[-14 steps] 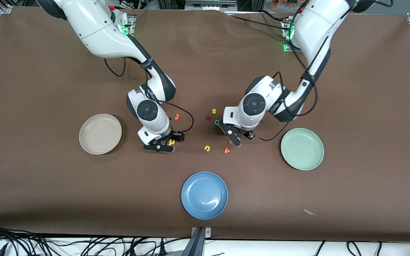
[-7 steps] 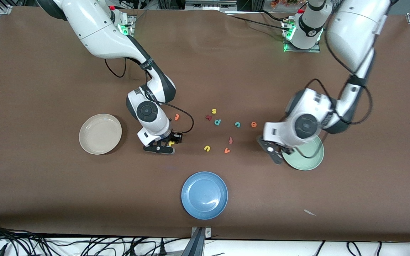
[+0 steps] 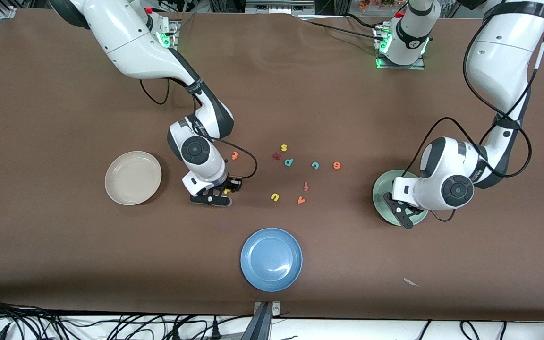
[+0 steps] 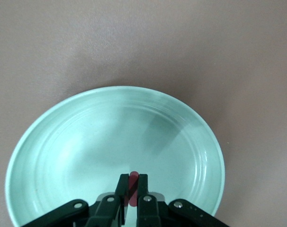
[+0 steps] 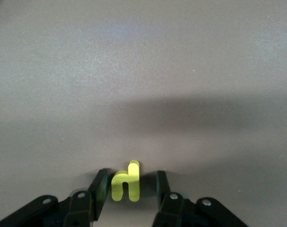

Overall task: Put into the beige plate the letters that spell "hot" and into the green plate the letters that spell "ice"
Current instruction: 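Drop the red i into the green plate with the left gripper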

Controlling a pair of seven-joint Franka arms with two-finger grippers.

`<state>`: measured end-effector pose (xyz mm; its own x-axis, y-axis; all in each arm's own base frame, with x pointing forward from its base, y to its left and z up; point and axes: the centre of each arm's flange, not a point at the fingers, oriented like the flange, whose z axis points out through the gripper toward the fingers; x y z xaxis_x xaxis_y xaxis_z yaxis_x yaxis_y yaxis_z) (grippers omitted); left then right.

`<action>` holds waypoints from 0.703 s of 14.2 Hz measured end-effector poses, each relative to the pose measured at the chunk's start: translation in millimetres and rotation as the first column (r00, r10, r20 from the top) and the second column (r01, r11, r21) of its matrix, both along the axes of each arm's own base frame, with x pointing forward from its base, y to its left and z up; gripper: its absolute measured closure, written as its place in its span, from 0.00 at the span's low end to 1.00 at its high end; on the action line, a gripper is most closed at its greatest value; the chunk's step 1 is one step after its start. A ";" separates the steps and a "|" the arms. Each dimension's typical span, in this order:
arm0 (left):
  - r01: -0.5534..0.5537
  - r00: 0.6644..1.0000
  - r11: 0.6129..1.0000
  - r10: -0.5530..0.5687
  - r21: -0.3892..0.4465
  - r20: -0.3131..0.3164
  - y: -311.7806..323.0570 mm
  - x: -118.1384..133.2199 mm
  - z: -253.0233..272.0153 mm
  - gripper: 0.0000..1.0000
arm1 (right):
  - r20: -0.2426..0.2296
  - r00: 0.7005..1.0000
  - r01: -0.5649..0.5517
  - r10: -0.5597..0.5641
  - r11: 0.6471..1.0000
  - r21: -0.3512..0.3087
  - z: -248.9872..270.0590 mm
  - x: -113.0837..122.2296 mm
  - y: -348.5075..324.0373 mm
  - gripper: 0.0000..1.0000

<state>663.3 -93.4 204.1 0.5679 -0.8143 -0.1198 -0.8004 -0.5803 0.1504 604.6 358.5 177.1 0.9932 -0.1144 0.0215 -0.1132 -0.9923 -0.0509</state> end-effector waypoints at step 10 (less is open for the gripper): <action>0.048 0.998 0.998 -0.047 -0.043 0.032 -59.7 -8.9 31.7 0.00 | -0.005 1.000 0.008 -0.008 1.000 -0.006 4.3 5.9 0.3 0.74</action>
<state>654.4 -153.1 235.8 0.5313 -0.8446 -0.0666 -0.8315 -0.5349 0.1499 610.5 358.8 181.5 0.9924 -0.1221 0.0175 -0.1212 -0.9916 -0.0440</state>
